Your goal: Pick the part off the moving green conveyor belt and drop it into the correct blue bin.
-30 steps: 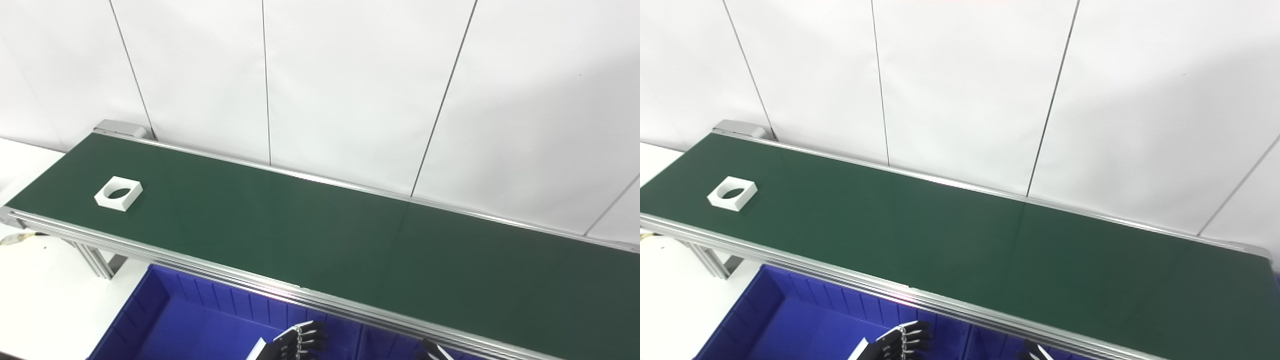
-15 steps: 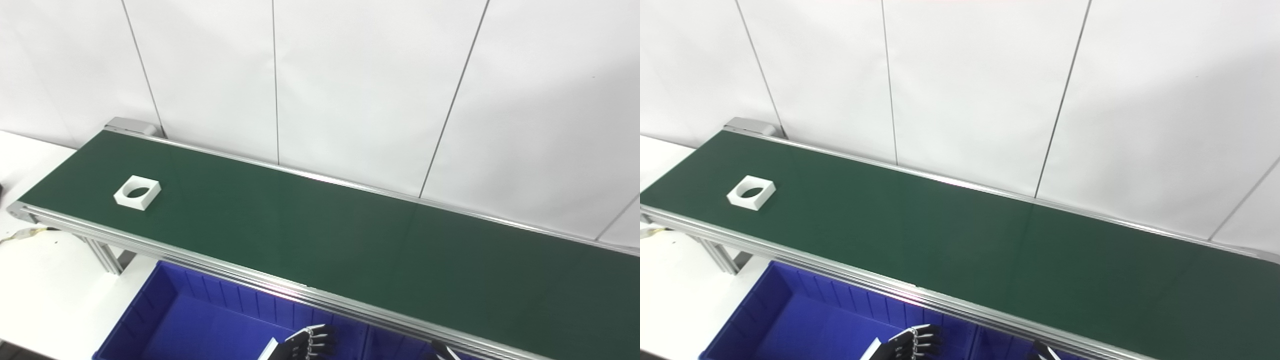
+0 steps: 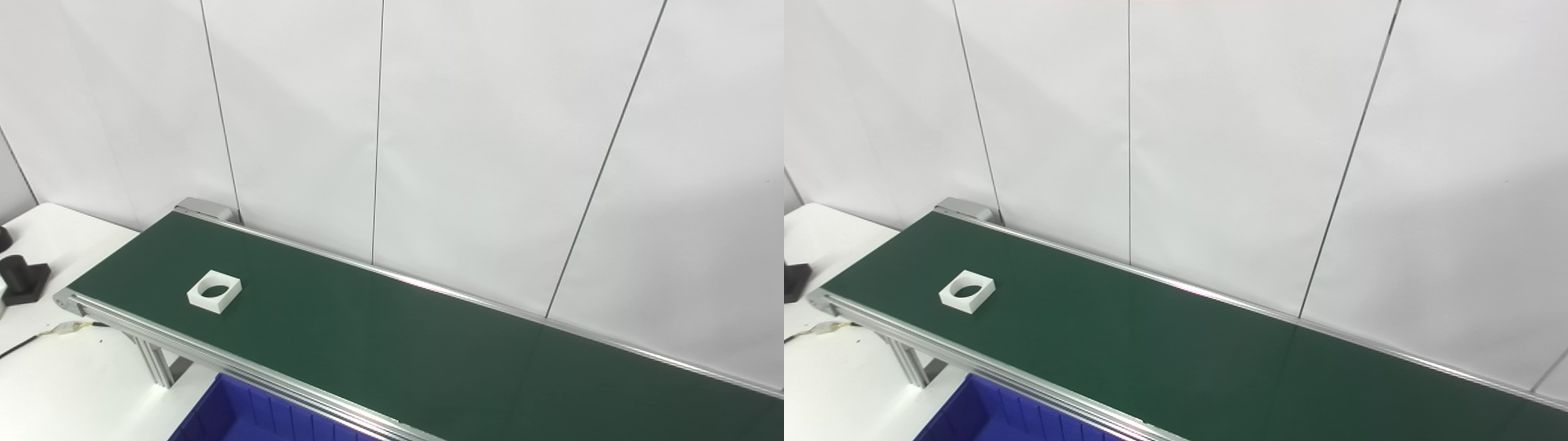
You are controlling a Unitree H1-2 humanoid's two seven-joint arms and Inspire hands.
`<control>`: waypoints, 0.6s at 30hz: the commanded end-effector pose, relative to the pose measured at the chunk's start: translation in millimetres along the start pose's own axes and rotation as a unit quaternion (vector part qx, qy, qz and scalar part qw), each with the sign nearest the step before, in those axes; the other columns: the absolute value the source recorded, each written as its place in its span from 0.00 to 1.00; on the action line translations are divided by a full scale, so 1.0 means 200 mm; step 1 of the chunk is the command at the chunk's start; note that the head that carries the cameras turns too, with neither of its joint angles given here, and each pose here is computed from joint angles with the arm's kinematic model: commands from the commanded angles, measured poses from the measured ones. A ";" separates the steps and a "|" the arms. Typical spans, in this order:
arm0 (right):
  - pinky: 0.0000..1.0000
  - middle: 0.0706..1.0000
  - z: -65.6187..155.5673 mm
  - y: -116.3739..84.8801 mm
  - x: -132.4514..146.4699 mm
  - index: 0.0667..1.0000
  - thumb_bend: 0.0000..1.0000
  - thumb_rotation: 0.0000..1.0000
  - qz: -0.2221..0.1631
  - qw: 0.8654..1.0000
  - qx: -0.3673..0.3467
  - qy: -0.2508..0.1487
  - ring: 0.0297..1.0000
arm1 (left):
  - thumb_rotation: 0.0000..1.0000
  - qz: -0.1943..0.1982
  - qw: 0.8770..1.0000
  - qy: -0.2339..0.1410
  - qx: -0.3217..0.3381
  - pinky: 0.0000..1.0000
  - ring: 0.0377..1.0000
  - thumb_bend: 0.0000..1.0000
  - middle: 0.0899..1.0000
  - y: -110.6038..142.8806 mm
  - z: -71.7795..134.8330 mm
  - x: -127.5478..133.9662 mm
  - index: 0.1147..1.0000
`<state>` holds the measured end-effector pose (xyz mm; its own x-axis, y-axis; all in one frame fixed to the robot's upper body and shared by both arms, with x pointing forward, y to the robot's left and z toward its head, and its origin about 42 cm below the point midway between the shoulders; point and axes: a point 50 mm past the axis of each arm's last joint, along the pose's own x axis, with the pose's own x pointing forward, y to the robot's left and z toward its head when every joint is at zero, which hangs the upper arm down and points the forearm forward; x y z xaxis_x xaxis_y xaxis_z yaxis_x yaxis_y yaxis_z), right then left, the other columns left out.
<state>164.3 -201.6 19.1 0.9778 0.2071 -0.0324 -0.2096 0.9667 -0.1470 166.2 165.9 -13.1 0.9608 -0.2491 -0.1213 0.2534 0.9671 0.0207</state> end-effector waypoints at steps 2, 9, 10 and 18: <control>0.62 0.78 0.05 0.00 0.04 0.87 0.41 0.45 -0.003 0.999 -0.004 -0.042 0.72 | 0.55 0.007 0.999 -0.045 0.004 0.63 0.68 0.77 0.71 0.02 0.08 0.03 0.74; 0.63 0.78 0.05 0.00 0.04 0.87 0.42 0.48 -0.004 0.999 0.001 -0.042 0.72 | 0.50 0.017 0.997 -0.079 0.009 0.63 0.67 0.78 0.70 0.08 0.17 0.01 0.71; 0.63 0.78 0.05 0.00 0.04 0.87 0.42 0.48 -0.004 0.999 0.002 -0.042 0.72 | 0.49 0.019 0.996 -0.086 0.010 0.63 0.66 0.79 0.70 0.09 0.19 0.02 0.71; 0.62 0.78 0.05 0.00 0.05 0.87 0.43 0.48 -0.006 0.999 0.005 -0.043 0.72 | 0.39 0.021 0.986 -0.158 0.048 0.60 0.64 0.83 0.68 0.16 0.39 0.03 0.68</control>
<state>167.1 -201.3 17.8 0.9776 0.2075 -0.0344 -0.2103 0.9665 -0.1474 183.4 191.1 50.8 0.9700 -0.2134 0.1165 0.2032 0.9747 0.0932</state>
